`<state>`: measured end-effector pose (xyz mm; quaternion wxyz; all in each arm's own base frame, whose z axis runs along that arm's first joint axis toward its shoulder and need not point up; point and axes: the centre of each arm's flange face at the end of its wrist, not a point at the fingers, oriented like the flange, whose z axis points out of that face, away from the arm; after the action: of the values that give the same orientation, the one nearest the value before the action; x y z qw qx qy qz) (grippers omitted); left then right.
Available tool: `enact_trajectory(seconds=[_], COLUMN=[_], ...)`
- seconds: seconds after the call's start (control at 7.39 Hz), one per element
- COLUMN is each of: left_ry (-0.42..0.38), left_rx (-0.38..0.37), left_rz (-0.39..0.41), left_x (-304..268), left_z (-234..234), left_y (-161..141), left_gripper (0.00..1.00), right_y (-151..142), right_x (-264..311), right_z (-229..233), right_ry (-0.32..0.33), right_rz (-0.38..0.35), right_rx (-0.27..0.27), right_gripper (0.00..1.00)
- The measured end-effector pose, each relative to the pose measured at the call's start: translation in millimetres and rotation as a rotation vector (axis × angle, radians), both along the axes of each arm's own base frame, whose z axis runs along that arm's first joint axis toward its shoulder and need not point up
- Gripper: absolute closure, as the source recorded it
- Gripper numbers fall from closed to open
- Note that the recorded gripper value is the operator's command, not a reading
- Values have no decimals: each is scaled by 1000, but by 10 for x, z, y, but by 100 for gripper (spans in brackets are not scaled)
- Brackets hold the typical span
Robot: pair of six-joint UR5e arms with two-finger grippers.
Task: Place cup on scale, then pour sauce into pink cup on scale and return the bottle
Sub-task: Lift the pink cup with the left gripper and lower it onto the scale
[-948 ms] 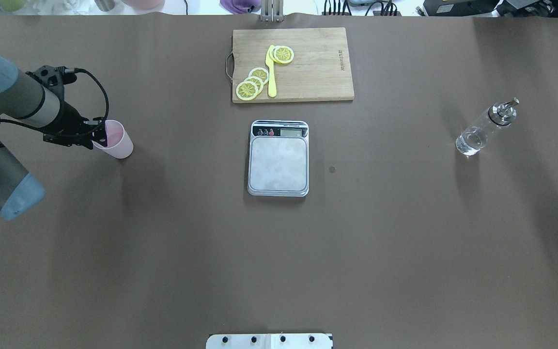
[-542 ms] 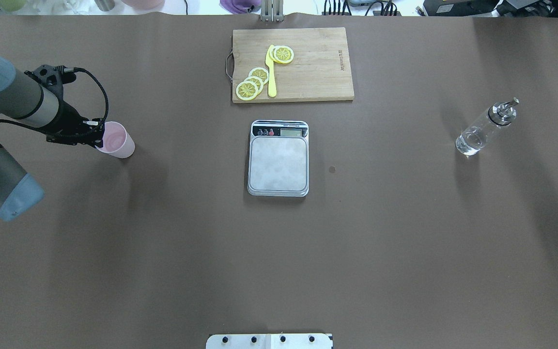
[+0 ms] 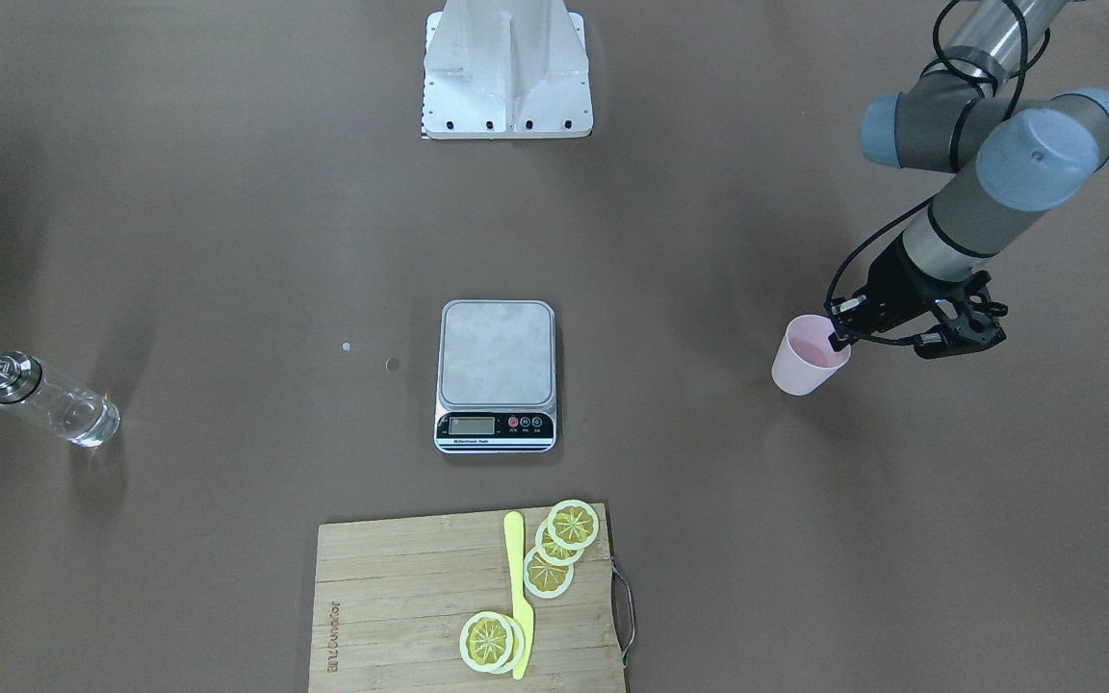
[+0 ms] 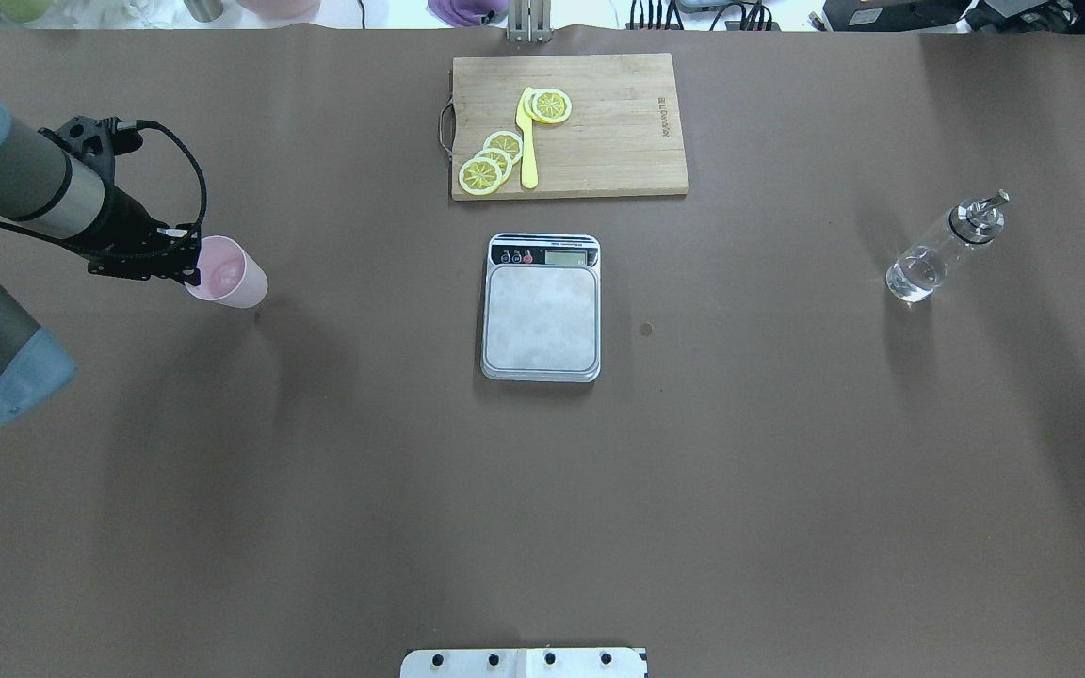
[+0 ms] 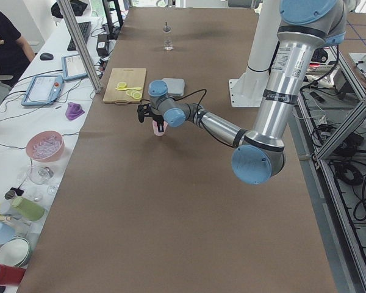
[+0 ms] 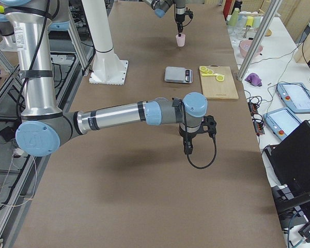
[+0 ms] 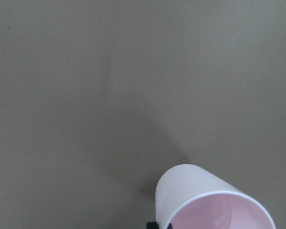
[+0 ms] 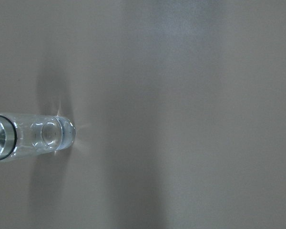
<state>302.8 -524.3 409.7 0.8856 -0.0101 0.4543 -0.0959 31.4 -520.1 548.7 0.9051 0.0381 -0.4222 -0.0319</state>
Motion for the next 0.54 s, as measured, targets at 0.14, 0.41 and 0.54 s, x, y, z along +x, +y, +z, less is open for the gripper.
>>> enact_trajectory(seconds=[0.14, 0.41, 0.54], left_ry=[1, -20, -24], left_rx=[-30, -98, -146], left_rz=[3, -12, -39], left_x=[-66, 9, 103], left_z=[-212, -821, -1147], left_y=[-10, -139, -191], left_gripper=[100, 100, 100], right_y=[3, 7, 16], right_x=[1, 1, 1], right_z=[-2, 0, -4], right_ry=[0, -1, -2], right_rz=[0, -1, -2], right_rx=[-1, 1, 7], right_gripper=[0, 0, 0])
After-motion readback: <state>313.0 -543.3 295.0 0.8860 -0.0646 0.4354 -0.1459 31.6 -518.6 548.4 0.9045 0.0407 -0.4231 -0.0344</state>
